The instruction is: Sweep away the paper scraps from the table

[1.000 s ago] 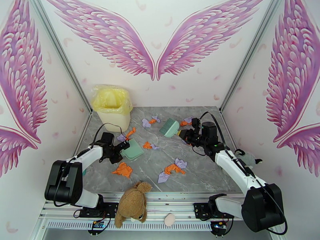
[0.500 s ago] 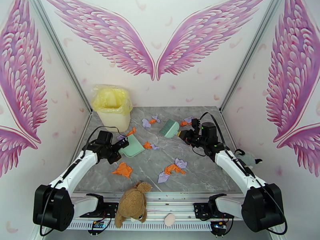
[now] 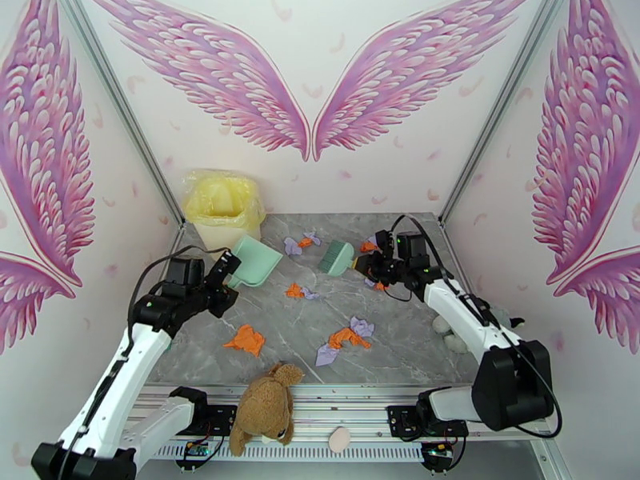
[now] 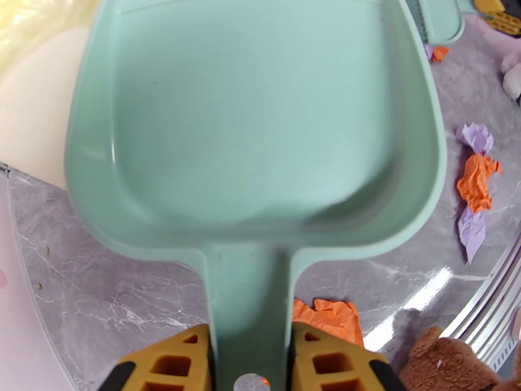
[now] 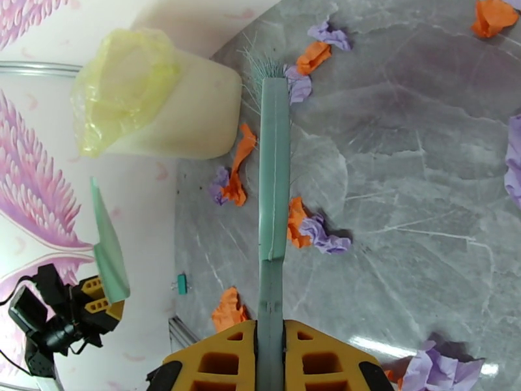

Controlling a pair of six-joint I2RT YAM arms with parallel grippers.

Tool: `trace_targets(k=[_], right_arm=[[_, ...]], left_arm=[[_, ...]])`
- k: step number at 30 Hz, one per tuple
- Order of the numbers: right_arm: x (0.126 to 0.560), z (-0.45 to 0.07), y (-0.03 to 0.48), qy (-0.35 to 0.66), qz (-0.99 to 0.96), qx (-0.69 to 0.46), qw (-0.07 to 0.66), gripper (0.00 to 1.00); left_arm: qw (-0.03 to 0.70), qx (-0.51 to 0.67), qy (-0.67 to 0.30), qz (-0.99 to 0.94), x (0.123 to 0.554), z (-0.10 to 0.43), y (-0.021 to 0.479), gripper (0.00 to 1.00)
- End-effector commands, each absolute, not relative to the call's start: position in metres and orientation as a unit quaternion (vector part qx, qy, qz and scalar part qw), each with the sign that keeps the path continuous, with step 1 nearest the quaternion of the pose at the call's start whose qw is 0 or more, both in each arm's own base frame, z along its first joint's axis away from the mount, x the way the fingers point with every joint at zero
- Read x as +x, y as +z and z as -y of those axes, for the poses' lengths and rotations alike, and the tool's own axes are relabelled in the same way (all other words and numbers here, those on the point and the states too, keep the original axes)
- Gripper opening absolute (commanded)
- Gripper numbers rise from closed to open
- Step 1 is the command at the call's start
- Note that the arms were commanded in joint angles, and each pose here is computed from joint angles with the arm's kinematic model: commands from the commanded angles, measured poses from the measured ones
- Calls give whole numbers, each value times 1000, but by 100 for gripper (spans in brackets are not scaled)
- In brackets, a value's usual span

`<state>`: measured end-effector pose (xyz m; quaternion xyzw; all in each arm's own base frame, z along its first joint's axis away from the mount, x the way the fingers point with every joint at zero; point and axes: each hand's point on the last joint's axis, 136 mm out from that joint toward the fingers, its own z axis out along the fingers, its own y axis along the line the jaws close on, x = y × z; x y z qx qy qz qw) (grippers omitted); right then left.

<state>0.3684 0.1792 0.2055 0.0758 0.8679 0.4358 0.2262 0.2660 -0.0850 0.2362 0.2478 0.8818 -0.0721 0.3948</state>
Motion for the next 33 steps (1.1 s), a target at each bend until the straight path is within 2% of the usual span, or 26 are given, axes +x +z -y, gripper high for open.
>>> trace_targets(k=[1, 9, 20, 26, 33], right_arm=[[362, -216, 212, 456, -872, 9, 181, 5], [347, -323, 212, 482, -866, -94, 91, 0], [342, -436, 188, 501, -855, -133, 14, 1], [355, -469, 145, 504, -857, -104, -18, 0], [367, -476, 106, 494, -865, -78, -35, 0]], left_arm=[[428, 190, -81, -880, 262, 78, 265, 0], [403, 172, -103, -893, 259, 82, 261, 0], [393, 188, -96, -895, 265, 81, 255, 0], [397, 189, -103, -892, 267, 83, 254, 0], [398, 190, -106, -891, 268, 84, 252, 0]])
